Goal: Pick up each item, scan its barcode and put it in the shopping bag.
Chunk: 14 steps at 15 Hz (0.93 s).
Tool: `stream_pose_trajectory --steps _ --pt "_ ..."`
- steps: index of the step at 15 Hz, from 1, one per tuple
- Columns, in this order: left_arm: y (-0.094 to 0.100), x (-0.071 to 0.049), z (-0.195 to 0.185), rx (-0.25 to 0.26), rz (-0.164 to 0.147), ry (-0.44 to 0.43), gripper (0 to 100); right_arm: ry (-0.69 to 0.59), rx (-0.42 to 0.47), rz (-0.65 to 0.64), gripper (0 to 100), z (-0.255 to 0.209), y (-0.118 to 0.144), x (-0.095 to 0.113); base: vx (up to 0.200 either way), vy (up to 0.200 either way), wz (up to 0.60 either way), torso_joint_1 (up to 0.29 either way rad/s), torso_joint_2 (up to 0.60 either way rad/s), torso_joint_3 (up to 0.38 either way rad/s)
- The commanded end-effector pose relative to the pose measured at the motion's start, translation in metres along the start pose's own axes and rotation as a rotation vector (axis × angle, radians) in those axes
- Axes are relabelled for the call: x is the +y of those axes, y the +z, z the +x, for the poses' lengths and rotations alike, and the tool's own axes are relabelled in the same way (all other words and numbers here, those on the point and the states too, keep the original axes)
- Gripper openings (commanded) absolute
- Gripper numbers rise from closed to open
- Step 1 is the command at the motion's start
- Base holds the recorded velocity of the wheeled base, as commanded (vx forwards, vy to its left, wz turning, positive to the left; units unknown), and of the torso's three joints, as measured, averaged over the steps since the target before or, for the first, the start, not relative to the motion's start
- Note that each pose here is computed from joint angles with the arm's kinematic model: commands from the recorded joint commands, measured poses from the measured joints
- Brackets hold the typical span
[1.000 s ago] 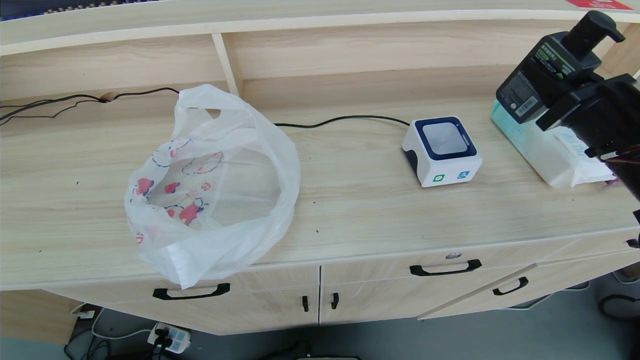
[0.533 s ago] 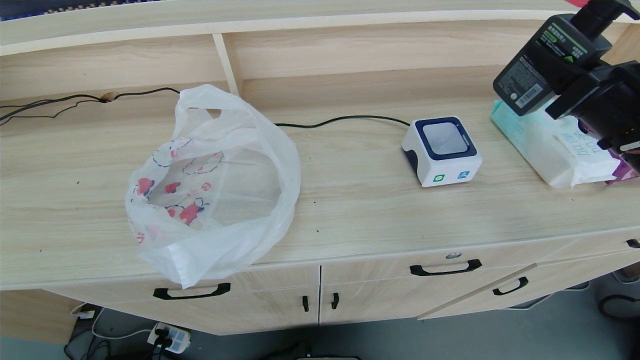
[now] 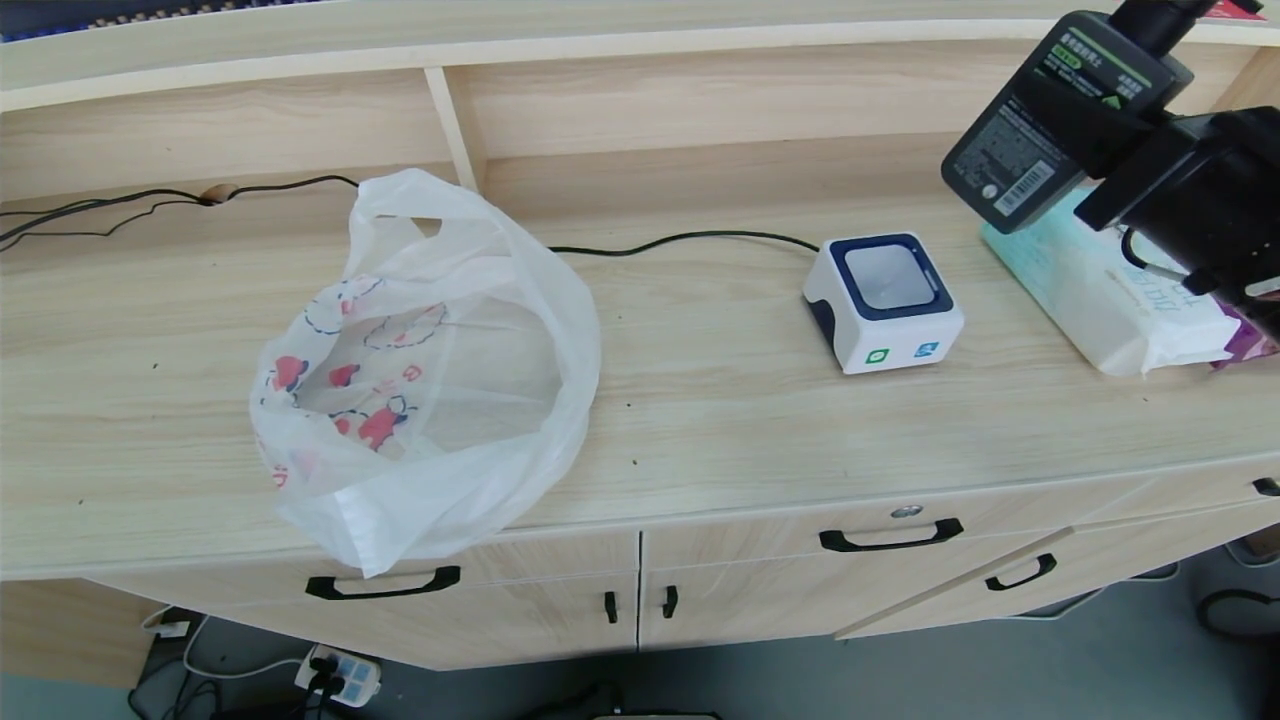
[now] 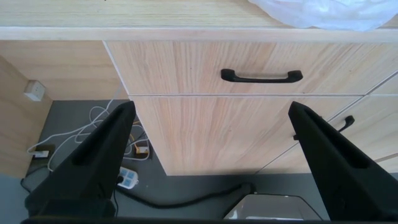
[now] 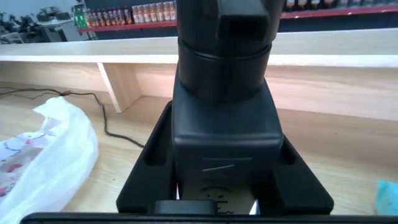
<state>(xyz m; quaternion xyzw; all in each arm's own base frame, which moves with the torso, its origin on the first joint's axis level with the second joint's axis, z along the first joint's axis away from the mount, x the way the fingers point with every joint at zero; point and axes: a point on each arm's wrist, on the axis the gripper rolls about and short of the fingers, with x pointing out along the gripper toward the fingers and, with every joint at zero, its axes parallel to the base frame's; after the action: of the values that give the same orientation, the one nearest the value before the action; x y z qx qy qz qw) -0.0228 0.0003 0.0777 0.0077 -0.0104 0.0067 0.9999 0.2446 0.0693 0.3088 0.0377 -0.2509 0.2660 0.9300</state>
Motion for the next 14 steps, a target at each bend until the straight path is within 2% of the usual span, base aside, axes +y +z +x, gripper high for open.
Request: stream_pose_trajectory --steps 1,4,7,10,12,14 --pt "0.000 0.000 0.000 -0.001 0.000 -0.001 100 0.069 -0.029 0.083 0 -0.003 0.017 0.019 0.000 0.000 0.00 0.000 0.00 0.000" --pt "0.000 0.000 0.000 -0.001 0.000 0.001 100 0.152 -0.045 0.228 0 0.000 0.027 0.043 0.000 0.000 0.00 0.000 0.00 0.000" --pt "0.000 0.000 0.000 -0.001 0.000 0.001 100 0.287 -0.043 0.387 0 -0.004 0.034 0.079 0.000 0.000 0.00 0.000 0.00 0.000" --pt "0.000 0.000 0.000 -0.001 0.001 -0.001 100 0.443 0.023 0.490 0 -0.012 0.025 0.124 0.000 0.000 0.00 0.000 0.00 0.000" --pt "0.000 0.000 0.000 -0.001 0.000 0.001 100 0.496 0.066 0.552 0 -0.021 0.020 0.153 0.000 0.000 0.00 0.000 0.00 0.000" --pt "0.000 0.000 0.000 -0.001 0.000 0.001 100 0.529 0.075 0.590 0 -0.028 0.023 0.167 0.000 0.000 0.00 0.000 0.00 0.000"
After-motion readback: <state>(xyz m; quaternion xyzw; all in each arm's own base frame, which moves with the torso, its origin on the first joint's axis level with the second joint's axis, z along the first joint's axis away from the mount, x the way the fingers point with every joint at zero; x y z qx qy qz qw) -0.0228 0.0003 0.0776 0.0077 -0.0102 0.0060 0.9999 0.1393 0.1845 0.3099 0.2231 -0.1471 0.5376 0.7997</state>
